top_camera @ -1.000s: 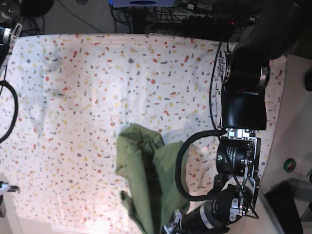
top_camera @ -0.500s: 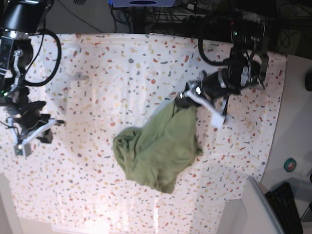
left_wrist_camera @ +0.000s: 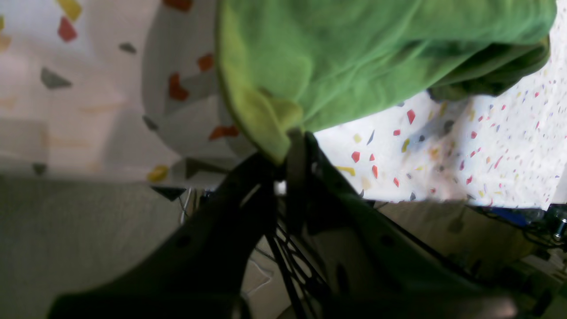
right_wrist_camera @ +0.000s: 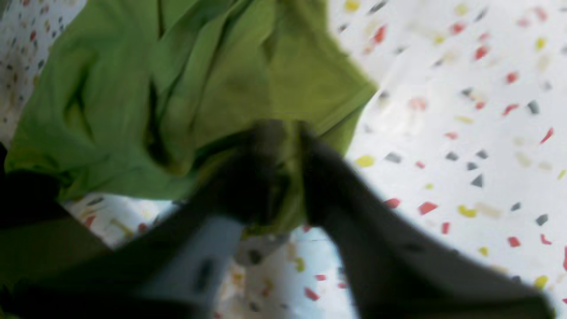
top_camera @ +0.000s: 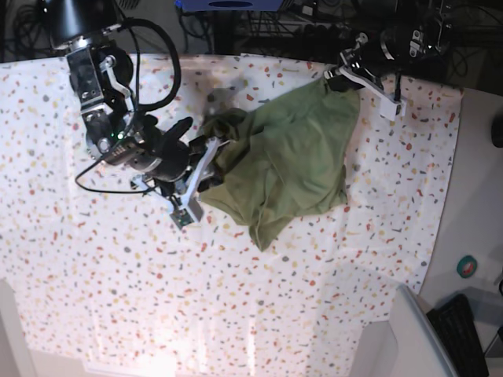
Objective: Layout the t-shirt on the table in an organized manner, then fold the t-shirt properly
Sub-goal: 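Lift and drag the shirt with both grippers, spreading it flat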
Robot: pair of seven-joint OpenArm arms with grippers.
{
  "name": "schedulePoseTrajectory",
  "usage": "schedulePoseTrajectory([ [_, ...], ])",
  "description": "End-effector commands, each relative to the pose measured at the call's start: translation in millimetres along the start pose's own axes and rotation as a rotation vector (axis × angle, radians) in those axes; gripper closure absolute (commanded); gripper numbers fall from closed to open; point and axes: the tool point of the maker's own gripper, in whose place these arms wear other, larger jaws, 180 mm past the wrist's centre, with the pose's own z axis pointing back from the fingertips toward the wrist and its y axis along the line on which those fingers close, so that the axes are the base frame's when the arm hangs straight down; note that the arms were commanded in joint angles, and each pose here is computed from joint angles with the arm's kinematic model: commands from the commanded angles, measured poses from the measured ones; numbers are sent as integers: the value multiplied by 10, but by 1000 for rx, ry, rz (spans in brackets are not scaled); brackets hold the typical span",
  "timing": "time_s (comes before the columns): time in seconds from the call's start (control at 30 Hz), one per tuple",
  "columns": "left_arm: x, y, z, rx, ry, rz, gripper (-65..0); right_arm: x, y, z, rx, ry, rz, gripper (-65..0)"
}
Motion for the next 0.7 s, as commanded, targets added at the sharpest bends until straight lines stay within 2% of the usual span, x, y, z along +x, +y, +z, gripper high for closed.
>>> schedulePoseTrajectory([
  [0.0, 64, -58, 26, -21, -19, -14, 0, 134, 181, 90, 40, -65, 7, -240],
  [0.03, 55, -65, 22, -23, -17, -15, 0, 154, 319, 161, 63, -94, 16, -285],
  [0.1, 60, -71, 19, -24, -18, -14, 0, 130, 545, 258, 104, -113, 35, -299],
  [0.2, 76, -57, 26, -21, -23, -12, 0, -10, 799, 180, 167, -65, 78, -305],
  [0.3, 89, -58, 32, -21, -26, -14, 0, -251, 825, -20, 183, 22, 80, -300],
  [0.4, 92, -62, 34, -22, -27, -15, 0, -285, 703, -104, 151, 16, 41, -299],
  [0.57, 92, -65, 34, -23, -27, -16, 0, -297, 346, -48, -8, -61, -84, -300],
  [0.67, 95, -69, 35, -24, -28, -17, 0, -340, 282, -89, -32, -60, -104, -305],
])
